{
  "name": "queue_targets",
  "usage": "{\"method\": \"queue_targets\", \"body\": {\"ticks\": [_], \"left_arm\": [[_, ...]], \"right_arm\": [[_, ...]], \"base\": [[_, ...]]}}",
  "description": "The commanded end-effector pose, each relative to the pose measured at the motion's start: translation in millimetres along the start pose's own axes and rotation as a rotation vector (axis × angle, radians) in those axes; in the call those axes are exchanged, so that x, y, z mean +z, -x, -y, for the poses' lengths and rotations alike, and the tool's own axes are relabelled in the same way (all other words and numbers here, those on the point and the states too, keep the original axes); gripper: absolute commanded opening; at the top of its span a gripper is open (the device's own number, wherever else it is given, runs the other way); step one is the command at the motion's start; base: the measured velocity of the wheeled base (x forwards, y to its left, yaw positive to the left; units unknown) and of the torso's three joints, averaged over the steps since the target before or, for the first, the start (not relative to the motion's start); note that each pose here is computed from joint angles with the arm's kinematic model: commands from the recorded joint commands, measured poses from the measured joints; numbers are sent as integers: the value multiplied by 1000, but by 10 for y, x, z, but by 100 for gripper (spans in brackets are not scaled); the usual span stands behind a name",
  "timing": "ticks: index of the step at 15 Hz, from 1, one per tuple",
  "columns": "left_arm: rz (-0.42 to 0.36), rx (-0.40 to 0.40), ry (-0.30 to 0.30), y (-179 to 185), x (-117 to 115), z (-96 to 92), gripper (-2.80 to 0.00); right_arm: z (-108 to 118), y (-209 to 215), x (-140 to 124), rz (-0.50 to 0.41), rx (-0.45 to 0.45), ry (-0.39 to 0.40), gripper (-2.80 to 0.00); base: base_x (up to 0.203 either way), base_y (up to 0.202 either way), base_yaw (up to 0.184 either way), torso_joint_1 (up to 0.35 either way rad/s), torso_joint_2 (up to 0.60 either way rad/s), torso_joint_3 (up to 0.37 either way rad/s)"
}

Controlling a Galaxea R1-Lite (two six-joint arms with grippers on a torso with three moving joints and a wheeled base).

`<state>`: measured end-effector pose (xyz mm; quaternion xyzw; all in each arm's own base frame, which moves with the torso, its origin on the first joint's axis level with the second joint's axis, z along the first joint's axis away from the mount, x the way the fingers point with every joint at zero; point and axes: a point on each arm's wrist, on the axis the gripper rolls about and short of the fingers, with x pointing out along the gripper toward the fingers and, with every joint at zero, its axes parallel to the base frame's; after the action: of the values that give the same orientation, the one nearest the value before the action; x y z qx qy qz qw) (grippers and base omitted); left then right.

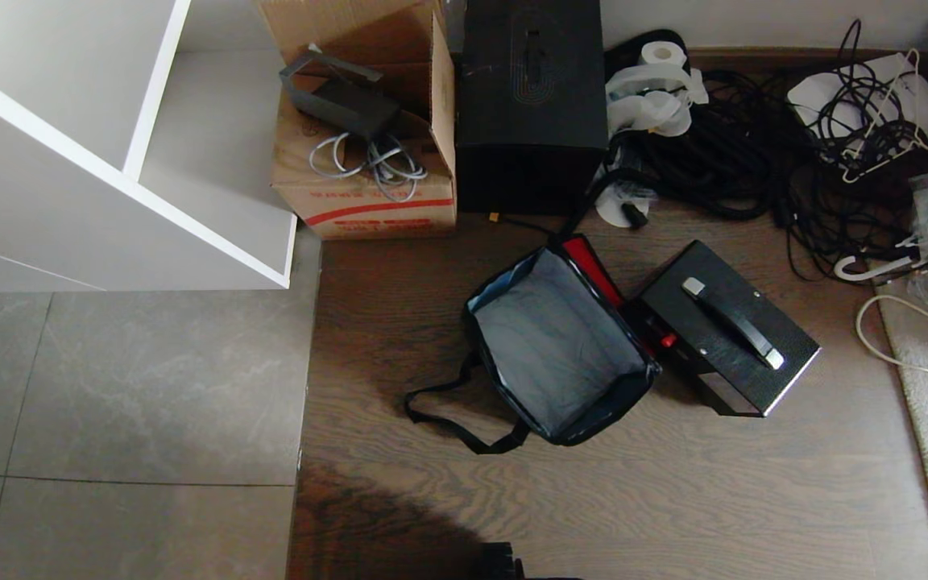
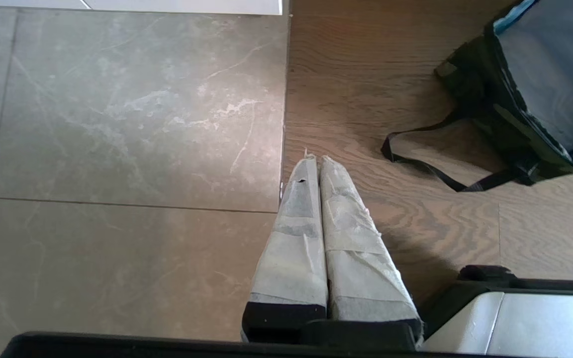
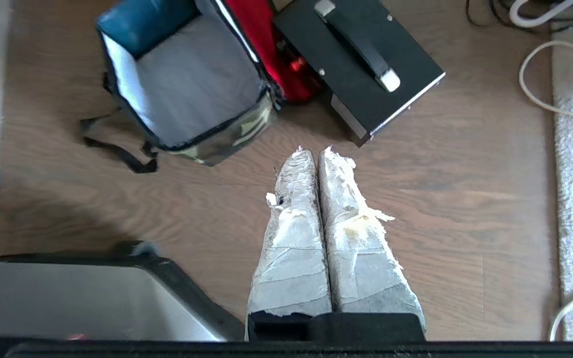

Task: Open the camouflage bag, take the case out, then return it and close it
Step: Grip the handle again

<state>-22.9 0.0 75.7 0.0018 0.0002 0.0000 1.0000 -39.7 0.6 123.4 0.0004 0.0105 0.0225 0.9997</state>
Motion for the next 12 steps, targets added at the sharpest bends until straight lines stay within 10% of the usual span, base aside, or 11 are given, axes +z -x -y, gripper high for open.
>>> {"method": "queue_targets", "body": {"ticks": [1, 8, 12], "left_arm": [[0, 0, 1, 0, -1, 0, -280], [0, 0, 1, 0, -1, 0, -280], [0, 0, 1, 0, 1, 0, -280]], "right_arm": [[2, -101, 276, -115, 8, -26, -280], [52, -1888, 740, -736, 31, -177, -280], [77, -2908, 424, -854, 61, -218, -280]], "base": [[0, 0, 0, 0, 0, 0], [0, 0, 0, 0, 0, 0], [0, 0, 0, 0, 0, 0]]}}
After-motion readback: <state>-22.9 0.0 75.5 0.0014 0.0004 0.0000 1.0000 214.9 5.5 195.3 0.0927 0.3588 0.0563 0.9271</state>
